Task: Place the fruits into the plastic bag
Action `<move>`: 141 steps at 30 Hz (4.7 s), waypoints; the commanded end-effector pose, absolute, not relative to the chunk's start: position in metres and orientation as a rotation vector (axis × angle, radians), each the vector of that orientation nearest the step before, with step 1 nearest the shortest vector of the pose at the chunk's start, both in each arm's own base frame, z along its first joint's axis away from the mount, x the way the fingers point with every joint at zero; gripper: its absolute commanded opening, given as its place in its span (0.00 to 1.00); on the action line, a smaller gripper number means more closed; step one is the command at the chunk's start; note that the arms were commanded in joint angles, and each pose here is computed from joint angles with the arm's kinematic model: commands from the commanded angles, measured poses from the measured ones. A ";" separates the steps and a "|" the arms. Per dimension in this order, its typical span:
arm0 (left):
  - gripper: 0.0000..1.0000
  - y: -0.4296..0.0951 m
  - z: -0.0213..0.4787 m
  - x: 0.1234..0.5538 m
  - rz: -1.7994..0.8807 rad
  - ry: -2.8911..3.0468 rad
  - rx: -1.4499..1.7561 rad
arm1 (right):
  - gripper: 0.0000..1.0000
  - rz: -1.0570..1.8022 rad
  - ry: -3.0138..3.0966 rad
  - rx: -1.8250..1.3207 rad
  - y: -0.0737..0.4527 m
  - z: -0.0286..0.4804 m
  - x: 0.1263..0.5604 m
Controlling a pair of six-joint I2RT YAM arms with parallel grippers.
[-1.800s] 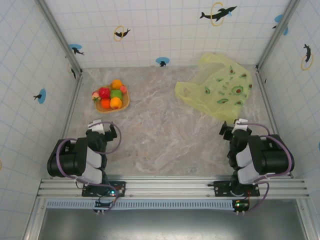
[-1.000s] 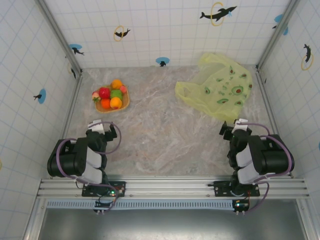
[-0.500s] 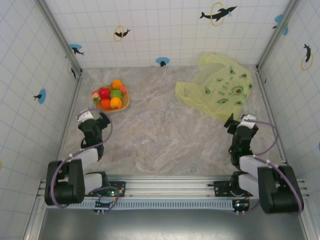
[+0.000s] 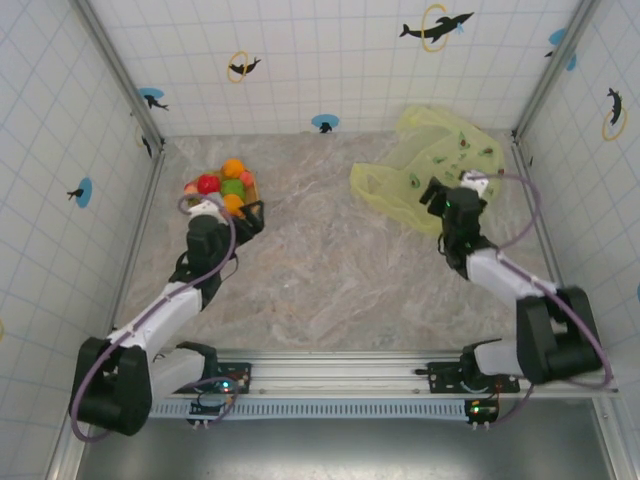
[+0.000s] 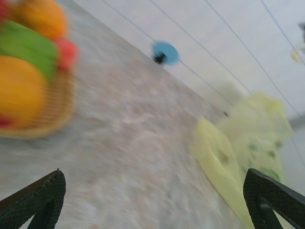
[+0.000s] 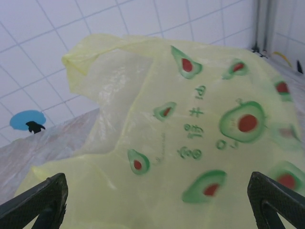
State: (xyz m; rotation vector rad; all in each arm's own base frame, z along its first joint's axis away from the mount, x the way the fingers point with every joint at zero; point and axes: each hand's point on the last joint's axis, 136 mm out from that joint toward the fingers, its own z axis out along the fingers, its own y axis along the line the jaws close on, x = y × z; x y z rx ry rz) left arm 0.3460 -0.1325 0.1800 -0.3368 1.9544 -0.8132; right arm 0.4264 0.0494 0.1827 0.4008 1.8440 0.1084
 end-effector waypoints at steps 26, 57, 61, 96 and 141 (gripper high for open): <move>0.98 -0.231 0.151 0.337 -0.808 2.185 0.006 | 0.51 -0.300 2.043 0.540 0.042 0.067 0.636; 0.98 -0.284 0.196 0.323 -0.542 1.871 0.644 | 0.00 0.648 2.219 -0.370 0.145 0.170 0.395; 0.98 -0.308 0.189 0.332 -0.417 1.825 0.785 | 0.00 0.650 2.239 -0.513 0.167 0.169 0.382; 0.00 -0.348 0.192 0.320 -1.070 2.191 0.190 | 0.46 0.182 2.163 -0.462 0.201 0.175 0.342; 0.00 -0.308 0.167 0.326 -0.920 2.247 0.076 | 0.00 -0.218 1.921 -0.294 0.168 0.158 0.326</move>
